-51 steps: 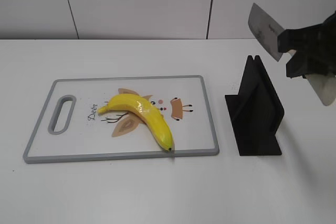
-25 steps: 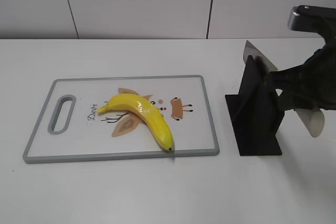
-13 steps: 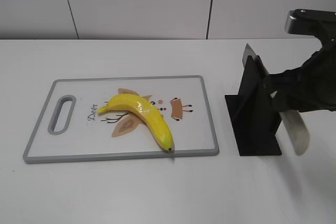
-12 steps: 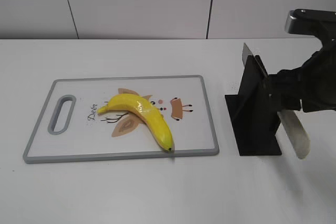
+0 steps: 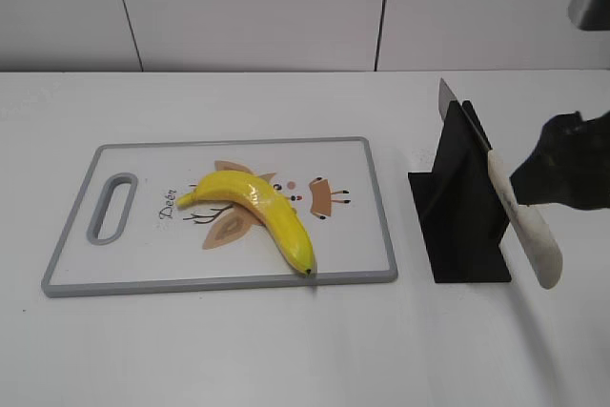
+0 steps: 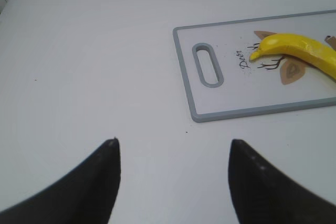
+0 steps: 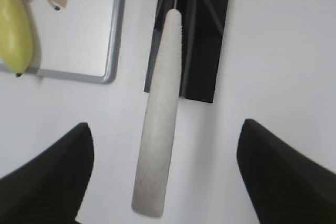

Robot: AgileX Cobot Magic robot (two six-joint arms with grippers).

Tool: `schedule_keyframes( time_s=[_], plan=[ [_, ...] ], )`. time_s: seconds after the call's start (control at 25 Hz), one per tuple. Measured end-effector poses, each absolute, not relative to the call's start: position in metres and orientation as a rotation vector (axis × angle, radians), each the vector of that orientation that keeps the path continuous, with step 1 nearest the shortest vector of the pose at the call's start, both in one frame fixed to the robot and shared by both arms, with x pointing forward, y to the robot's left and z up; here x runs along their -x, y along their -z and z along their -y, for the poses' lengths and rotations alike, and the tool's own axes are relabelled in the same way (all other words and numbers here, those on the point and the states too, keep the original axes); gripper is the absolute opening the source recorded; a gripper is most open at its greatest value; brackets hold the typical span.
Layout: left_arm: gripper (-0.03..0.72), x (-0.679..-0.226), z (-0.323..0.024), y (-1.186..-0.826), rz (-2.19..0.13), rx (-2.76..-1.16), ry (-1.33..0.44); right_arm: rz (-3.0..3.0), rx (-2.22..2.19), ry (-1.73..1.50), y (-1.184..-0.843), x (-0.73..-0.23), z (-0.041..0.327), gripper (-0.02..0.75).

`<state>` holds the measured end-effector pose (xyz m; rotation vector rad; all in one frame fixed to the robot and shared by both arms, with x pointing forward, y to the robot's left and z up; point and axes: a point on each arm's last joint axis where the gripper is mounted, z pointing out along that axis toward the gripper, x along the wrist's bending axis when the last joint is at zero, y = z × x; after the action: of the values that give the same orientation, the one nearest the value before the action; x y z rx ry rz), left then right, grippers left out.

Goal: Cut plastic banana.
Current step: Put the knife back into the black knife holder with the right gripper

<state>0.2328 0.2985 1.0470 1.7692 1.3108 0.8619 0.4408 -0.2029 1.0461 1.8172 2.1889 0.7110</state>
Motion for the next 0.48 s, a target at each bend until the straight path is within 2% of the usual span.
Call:
schedule_keyframes(
  time_s=[0.48],
  plan=[
    [0.593, -0.233, -0.299, -1.047, -1.312, -1.770, -0.867, -2.295, -1.353, -0.932, -1.109, -0.347, 0.238, 0.597]
  ],
)
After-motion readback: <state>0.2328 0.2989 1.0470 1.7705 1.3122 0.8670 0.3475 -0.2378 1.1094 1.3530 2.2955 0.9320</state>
